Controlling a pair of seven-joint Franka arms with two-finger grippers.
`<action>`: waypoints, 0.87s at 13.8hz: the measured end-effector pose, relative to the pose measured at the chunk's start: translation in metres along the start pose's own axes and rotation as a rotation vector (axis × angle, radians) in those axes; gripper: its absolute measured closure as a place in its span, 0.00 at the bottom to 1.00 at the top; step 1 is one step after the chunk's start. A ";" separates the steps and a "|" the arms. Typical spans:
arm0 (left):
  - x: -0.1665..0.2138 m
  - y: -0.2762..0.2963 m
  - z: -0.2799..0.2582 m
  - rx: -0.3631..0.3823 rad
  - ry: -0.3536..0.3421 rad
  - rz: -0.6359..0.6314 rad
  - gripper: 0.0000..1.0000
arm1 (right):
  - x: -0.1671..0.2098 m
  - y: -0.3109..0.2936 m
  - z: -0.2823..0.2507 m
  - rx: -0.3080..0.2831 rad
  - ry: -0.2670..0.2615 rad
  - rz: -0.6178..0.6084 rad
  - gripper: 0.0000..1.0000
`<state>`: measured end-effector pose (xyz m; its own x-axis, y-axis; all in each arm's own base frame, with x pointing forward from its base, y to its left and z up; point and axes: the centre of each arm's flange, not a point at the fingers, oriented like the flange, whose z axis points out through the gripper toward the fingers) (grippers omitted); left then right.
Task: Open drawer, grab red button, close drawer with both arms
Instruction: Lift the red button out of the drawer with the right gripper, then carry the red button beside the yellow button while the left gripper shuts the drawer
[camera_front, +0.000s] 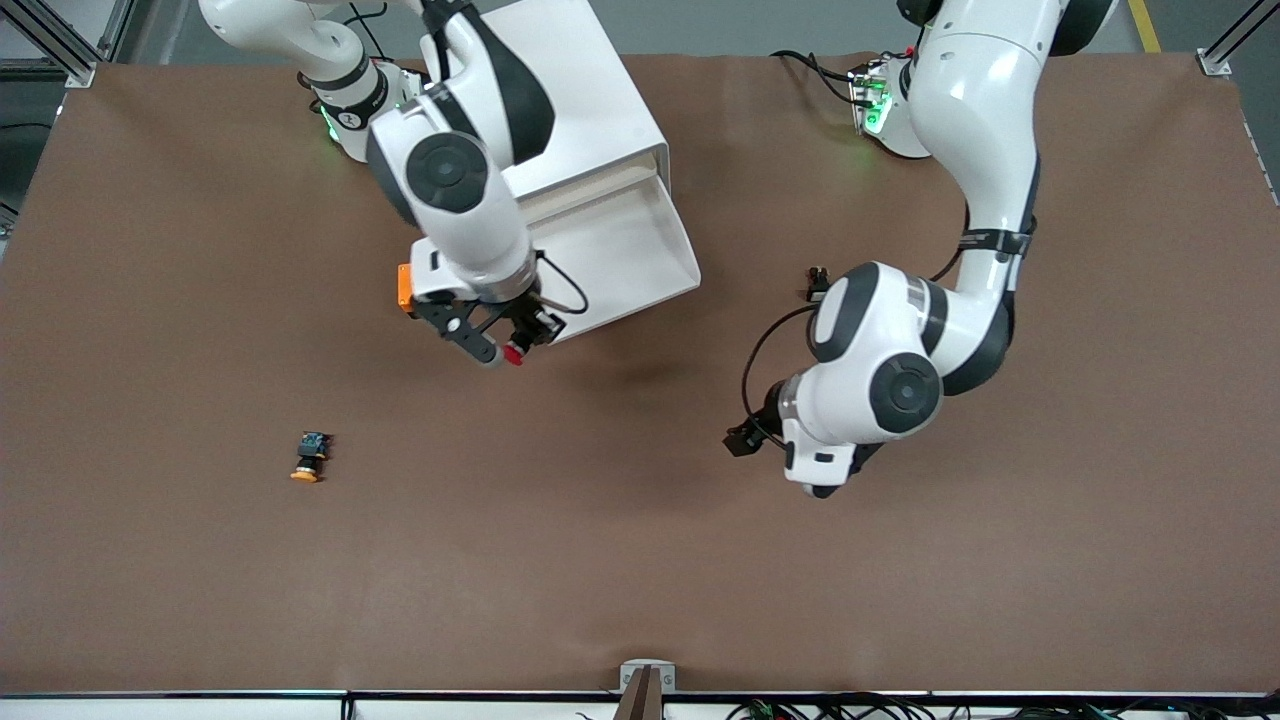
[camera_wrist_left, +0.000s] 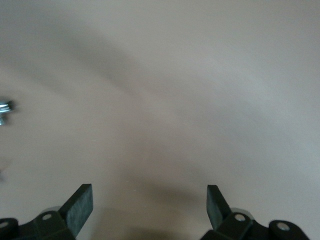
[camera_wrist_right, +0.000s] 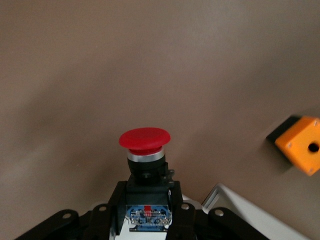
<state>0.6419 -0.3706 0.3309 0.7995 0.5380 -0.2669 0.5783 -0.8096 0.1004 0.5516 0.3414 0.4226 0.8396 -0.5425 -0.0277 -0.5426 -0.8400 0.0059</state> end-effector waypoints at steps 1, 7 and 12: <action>-0.019 0.010 0.012 0.001 0.005 0.047 0.00 | 0.025 0.013 0.000 -0.003 -0.001 -0.046 0.61; -0.110 0.036 0.071 0.069 -0.020 0.258 0.00 | 0.149 0.094 0.008 0.008 0.011 -0.262 0.61; -0.166 0.043 0.099 0.108 -0.057 0.297 0.00 | 0.214 0.146 0.079 -0.014 0.002 -0.405 0.61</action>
<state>0.5175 -0.5178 0.2842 0.9187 0.2628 -0.2947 0.2978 -0.9512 0.0802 0.6501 0.1031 0.3382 0.9855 -0.1673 -0.0287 -0.1671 -0.9859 0.0084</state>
